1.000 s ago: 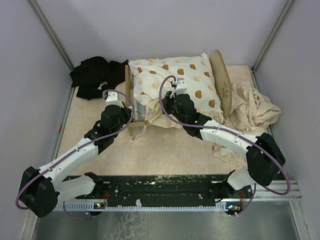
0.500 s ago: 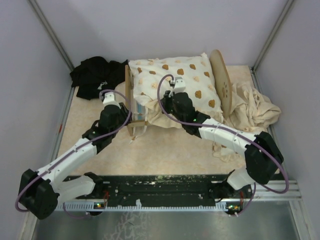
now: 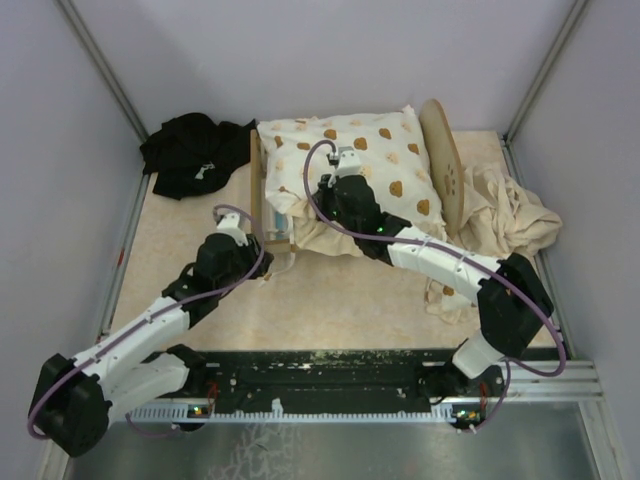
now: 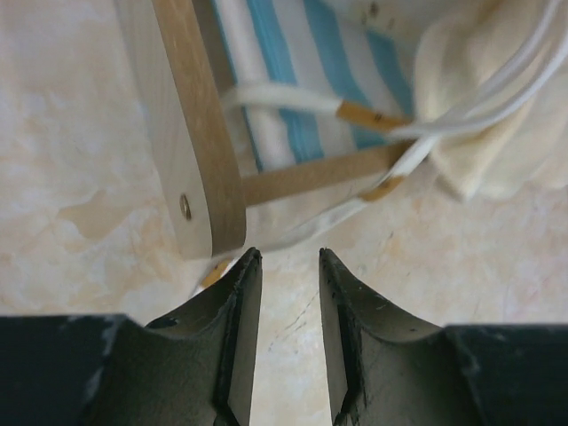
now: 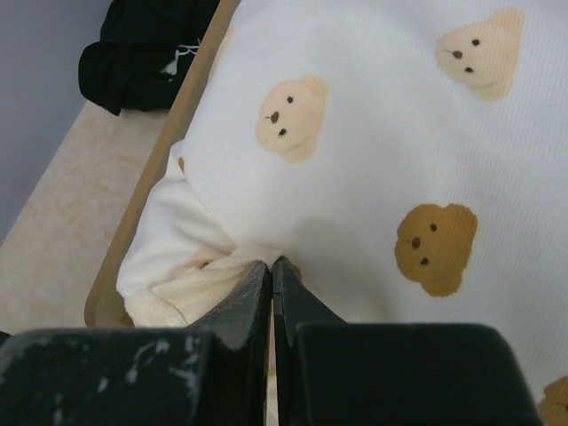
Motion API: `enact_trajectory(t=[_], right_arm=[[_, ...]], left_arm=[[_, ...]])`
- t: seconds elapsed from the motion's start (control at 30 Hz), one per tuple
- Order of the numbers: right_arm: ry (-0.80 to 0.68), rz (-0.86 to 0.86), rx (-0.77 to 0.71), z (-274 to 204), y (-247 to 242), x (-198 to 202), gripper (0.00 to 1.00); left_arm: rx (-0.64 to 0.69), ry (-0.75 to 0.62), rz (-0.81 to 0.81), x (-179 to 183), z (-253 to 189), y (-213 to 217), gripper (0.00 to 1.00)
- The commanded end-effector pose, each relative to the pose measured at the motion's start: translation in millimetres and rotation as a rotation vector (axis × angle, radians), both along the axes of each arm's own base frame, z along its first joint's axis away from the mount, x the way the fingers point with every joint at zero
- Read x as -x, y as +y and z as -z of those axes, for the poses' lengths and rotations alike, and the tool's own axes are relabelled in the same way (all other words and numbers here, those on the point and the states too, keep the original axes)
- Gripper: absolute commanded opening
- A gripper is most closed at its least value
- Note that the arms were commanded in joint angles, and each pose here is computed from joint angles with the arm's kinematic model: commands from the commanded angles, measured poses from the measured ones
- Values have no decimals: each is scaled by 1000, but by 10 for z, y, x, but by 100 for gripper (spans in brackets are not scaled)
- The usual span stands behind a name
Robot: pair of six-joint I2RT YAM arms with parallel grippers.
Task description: Set up the pet bed
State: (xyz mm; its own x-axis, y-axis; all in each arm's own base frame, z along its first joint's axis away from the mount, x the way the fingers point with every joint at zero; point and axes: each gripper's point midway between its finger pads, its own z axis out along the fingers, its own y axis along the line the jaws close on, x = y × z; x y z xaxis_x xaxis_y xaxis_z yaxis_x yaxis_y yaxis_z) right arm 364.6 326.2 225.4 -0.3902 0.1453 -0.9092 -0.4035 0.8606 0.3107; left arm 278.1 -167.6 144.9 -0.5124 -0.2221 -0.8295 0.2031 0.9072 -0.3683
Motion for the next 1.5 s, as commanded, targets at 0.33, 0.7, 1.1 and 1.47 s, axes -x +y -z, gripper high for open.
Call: enact_trajectory(t=[0.33, 0.7, 1.1, 1.47], right_arm=[[-65, -23, -40, -333, 147, -41, 0], [-60, -35, -29, -271, 147, 14, 0], [-55, -42, -35, -180, 168, 17, 0], [-58, -38, -24, -160, 137, 26, 0]], left_arm=[[-70, -87, -114, -207, 432, 195, 31], [-123, 4, -156, -449, 647, 287, 34], [-1, 68, -130, -252, 1002, 155, 37], [-36, 145, -149, -244, 1277, 107, 39]])
